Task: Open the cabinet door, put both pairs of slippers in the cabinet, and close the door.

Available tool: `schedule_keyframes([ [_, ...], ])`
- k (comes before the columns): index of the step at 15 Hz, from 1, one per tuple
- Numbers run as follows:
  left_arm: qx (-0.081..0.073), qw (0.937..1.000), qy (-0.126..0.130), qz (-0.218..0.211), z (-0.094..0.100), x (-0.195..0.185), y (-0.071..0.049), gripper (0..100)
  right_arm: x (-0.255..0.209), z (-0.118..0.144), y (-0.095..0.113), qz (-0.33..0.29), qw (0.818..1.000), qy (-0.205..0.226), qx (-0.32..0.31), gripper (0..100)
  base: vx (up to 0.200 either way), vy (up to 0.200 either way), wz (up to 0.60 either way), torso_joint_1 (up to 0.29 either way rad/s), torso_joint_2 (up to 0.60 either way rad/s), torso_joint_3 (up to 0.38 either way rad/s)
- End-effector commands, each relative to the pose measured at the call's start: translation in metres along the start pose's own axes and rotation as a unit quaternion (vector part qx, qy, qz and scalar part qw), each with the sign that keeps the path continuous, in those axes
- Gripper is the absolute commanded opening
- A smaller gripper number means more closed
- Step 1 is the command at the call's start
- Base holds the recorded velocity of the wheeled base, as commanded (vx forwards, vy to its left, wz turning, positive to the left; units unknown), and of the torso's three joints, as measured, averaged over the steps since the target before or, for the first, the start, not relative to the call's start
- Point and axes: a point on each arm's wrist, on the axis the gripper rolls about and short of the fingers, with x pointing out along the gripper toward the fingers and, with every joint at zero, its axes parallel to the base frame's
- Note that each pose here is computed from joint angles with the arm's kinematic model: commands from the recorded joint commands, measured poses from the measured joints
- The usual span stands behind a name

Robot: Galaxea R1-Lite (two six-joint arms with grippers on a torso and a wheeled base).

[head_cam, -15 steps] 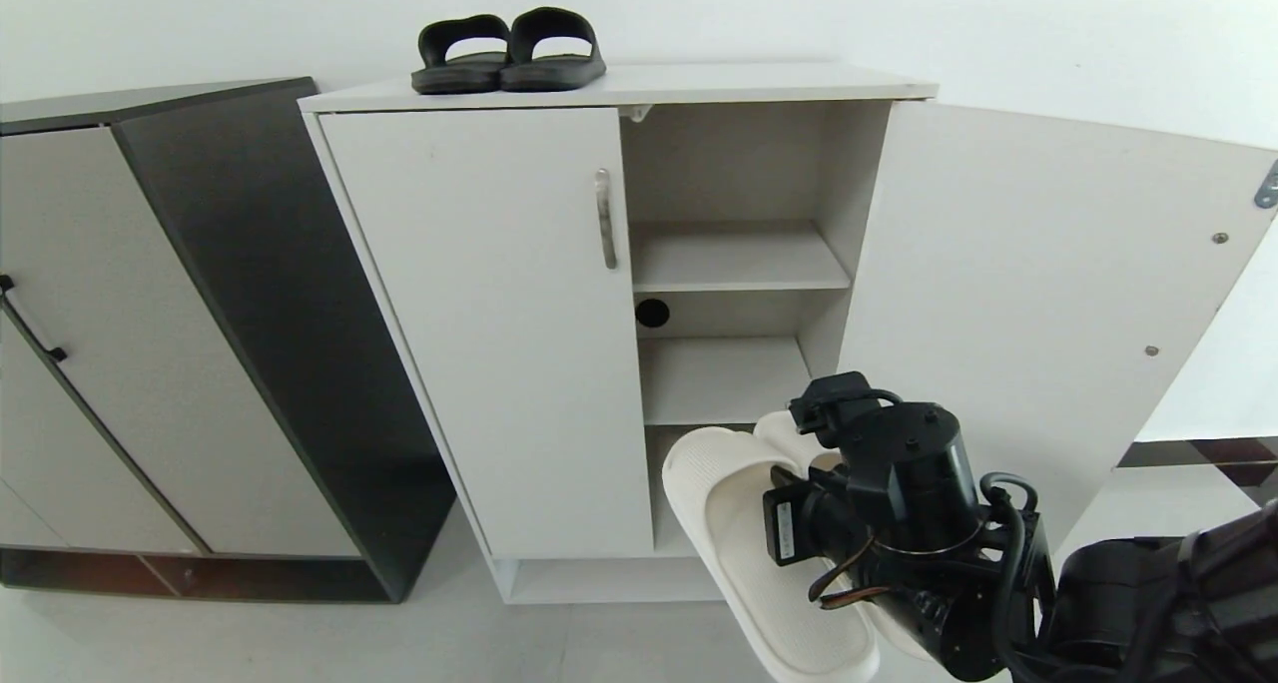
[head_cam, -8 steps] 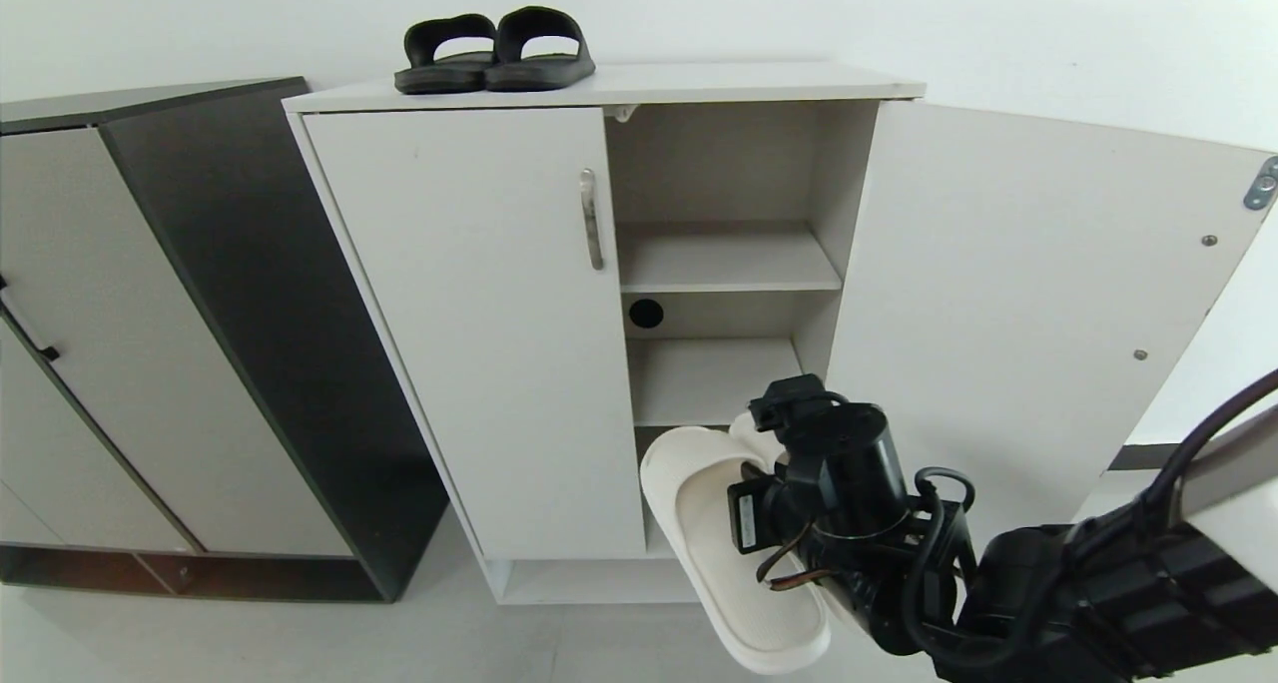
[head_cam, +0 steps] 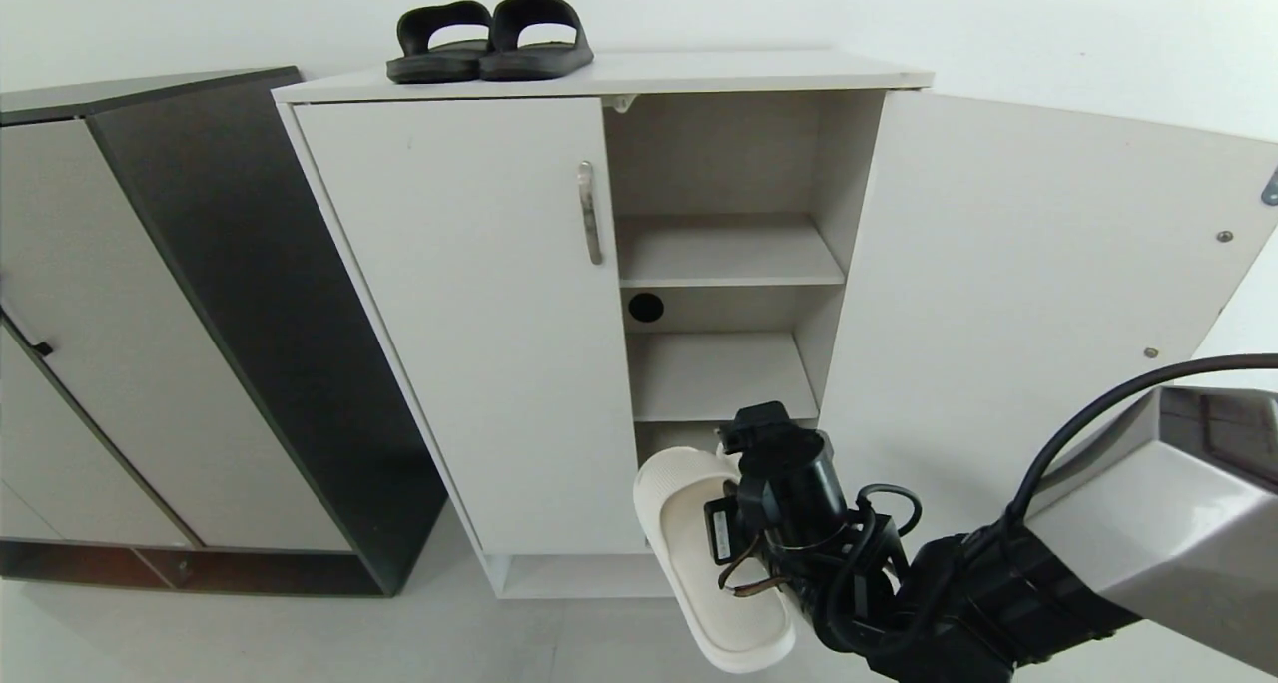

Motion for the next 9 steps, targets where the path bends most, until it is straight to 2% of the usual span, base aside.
schedule_keyframes([
  [1, 0.000, 1.0000, 0.001, 0.000, 0.000, 0.000, 0.000, 0, 0.015, -0.012, 0.006, -0.022, 1.000, 0.002, -0.005, 0, 0.000, 0.000, 0.00, 0.002, 0.00, -0.168],
  [6, 0.000, 1.0000, 0.000, 0.000, 0.000, 0.000, 0.000, 0, 0.029, -0.012, 0.013, -0.070, 0.997, -0.037, 0.010, 0, 0.000, 0.000, 0.00, 0.002, 0.00, -0.185],
  [9, 0.000, 1.0000, 0.000, 0.000, 0.000, 0.000, 0.000, 0, 0.025, -0.003, 0.016, -0.080, 0.993, -0.082, 0.009, 0, 0.000, 0.000, 0.00, 0.005, 0.00, -0.201],
])
